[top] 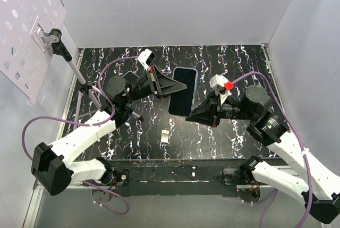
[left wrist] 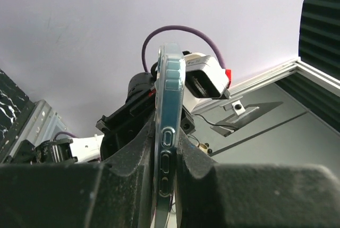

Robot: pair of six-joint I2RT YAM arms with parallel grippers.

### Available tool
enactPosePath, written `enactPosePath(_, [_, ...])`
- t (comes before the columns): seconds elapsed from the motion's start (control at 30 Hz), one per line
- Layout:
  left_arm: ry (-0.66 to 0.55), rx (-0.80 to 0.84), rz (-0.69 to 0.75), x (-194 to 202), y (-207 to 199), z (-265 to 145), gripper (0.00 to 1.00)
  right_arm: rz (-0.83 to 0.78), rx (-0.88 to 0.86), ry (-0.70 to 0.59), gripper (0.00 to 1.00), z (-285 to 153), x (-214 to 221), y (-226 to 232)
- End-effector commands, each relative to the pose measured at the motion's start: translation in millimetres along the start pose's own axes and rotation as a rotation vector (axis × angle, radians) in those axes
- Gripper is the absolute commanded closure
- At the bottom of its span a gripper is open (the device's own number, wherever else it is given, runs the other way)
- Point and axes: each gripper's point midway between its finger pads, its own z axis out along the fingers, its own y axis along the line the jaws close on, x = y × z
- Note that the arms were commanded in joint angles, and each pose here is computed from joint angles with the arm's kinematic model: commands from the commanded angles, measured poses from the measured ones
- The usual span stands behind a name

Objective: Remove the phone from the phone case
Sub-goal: Remove the phone case from the phone.

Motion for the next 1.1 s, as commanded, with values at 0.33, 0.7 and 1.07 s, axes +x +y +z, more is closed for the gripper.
enactPosePath(0.33, [-0.297, -0.274, 0.28, -34.4, 6.3, -34.9, 1.0, 0.597, 0.448, 0.067, 0.68, -37.0, 31.8, -23.0])
enactPosePath(0.7, [-0.337, -0.278, 0.247, -39.4, 20.5, -36.8, 1.0, 0.705, 0.07, -0.173, 0.58, -19.8, -43.2, 32.4])
enactPosePath(1.07, [-0.322, -0.243, 0.217, -33.6, 16.9, -36.6, 1.0, 0.734, 0.155, -0.16, 0.56, -5.7, -33.6, 1.0])
